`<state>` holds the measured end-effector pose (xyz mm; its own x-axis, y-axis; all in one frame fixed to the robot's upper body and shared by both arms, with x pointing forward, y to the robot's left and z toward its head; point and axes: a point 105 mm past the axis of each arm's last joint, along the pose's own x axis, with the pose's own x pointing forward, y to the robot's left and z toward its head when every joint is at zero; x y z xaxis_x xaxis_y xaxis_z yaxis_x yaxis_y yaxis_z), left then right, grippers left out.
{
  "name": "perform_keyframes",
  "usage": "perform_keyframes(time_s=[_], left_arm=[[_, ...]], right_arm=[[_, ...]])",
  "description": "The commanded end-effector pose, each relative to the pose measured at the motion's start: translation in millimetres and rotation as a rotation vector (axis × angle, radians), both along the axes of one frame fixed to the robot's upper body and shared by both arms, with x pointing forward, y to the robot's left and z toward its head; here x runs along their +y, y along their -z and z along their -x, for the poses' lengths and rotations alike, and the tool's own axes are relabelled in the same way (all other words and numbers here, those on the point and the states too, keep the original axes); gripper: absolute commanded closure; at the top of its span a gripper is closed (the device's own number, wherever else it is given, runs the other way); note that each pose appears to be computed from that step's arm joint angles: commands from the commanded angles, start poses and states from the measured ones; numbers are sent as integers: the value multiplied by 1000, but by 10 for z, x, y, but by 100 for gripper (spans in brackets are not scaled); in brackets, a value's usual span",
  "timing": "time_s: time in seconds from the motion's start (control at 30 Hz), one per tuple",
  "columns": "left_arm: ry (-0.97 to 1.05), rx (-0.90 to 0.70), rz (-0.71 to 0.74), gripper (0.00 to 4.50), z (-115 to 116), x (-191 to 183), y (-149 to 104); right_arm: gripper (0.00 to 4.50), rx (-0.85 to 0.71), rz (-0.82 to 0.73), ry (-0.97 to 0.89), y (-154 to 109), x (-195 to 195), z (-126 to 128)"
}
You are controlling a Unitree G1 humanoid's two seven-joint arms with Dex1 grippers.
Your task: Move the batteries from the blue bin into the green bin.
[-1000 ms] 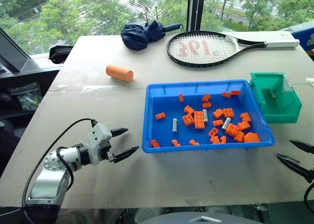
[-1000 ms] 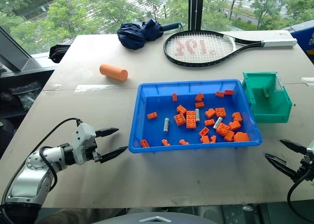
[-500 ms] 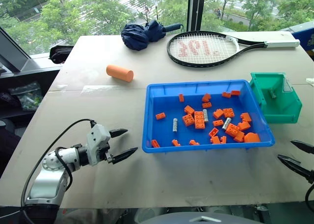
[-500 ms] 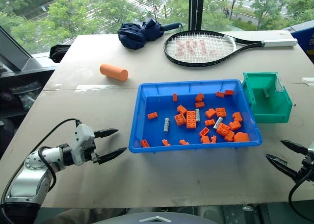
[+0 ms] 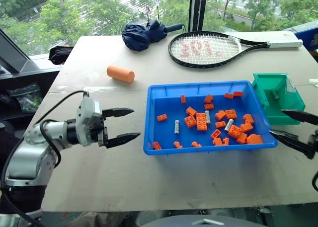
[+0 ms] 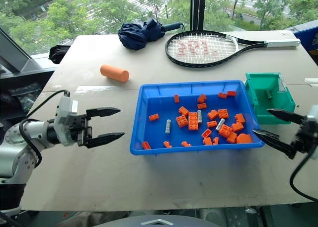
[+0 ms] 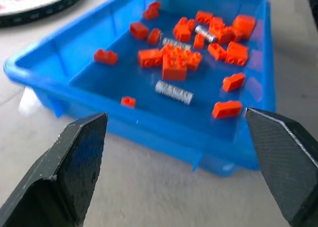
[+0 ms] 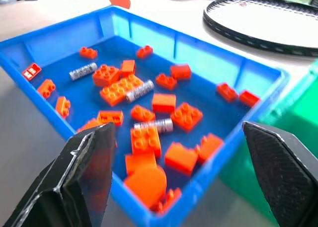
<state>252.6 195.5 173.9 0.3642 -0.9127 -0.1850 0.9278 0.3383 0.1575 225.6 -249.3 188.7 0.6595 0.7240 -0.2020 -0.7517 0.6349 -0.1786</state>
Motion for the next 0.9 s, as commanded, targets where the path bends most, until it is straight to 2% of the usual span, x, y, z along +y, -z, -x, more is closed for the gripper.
perform_keyframes(time_s=[0.03, 0.17, 0.27, 0.4, 0.5, 0.7, 0.9], left_arm=[[100, -66, -17, 0, 59, -137, -282], [183, -114, -51, 0, 104, -266, -454], [236, -158, -73, 0, 127, -366, -569], [282, -181, -76, 0, 150, -473, -657], [305, -183, -80, 0, 156, -532, -673], [315, -166, -109, 0, 175, -541, -674], [305, -169, -108, 0, 180, -544, -664]], right_arm=[[43, 67, 71, -18, 21, 258, -156], [43, 178, 132, -1, 72, 446, -349], [43, 351, 122, 92, 144, 556, -472], [43, 464, 87, 104, 162, 721, -501], [43, 550, 104, 139, 290, 770, -519], [43, 593, 176, 206, 468, 782, -580], [43, 620, 178, 199, 579, 866, -618]])
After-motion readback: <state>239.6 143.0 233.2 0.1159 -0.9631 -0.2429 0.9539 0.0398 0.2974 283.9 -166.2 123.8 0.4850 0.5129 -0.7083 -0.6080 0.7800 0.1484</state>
